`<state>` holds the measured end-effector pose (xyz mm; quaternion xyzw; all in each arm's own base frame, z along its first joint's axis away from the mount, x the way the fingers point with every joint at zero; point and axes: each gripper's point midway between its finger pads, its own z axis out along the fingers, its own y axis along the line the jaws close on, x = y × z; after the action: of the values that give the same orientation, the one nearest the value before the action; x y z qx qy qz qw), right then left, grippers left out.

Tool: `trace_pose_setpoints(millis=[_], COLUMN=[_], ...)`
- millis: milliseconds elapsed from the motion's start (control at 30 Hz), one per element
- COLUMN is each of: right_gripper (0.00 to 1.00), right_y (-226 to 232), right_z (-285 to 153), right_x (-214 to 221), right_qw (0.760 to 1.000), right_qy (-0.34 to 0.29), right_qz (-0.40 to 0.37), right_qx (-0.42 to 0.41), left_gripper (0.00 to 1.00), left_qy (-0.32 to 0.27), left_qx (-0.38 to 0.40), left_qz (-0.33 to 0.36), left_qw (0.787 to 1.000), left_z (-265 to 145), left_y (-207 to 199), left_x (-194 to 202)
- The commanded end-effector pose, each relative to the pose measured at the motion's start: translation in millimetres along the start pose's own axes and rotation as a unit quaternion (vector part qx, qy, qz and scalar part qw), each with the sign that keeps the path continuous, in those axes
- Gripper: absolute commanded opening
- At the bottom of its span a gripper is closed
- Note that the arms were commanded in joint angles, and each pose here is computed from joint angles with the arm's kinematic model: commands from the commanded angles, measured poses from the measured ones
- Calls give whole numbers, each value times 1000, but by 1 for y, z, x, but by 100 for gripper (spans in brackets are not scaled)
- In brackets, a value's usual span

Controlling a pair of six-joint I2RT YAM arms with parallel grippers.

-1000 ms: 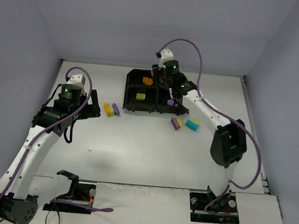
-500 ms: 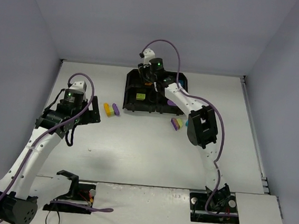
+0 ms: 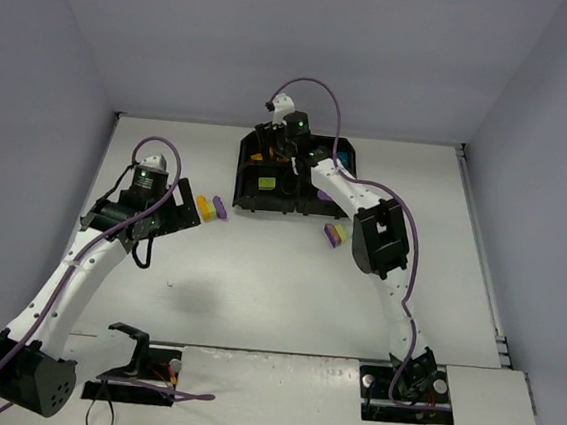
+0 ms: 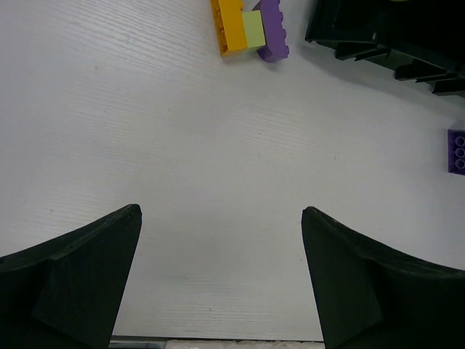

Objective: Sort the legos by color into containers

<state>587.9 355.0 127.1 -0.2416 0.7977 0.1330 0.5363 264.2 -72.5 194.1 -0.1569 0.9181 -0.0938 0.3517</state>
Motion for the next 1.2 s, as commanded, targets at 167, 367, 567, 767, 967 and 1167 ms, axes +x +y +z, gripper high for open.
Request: trace_pose_setpoints(millis=[167, 367, 567, 767, 967, 1167], right_gripper=[69, 70, 70, 69, 69, 69], right_y=[-34, -36, -42, -35, -24, -20], right_z=[-108, -175, -233, -268, -284, -290], right_x=[-117, -87, -51, -20, 12, 28], right_qw=[992, 993, 993, 991, 991, 992], right_qy=[-117, -101, -85, -76, -53, -32], right_qz=[21, 35, 48, 93, 116, 118], right_qx=[36, 45, 63, 55, 41, 38], left_gripper=[85, 84, 79, 74, 69, 62], left_qy=[-7, 15, 31, 25, 36, 60], left_qx=[-6, -40, -93, -126, -119, -100], left_qz=[-75, -97, -119, -134, -137, -138], left_qw=[997, 994, 988, 983, 983, 984], left_z=[30, 80, 128, 165, 195, 209], left_y=[-29, -36, -24, -8, -4, -12], left_x=[-37, -46, -54, -68, -78, -71])
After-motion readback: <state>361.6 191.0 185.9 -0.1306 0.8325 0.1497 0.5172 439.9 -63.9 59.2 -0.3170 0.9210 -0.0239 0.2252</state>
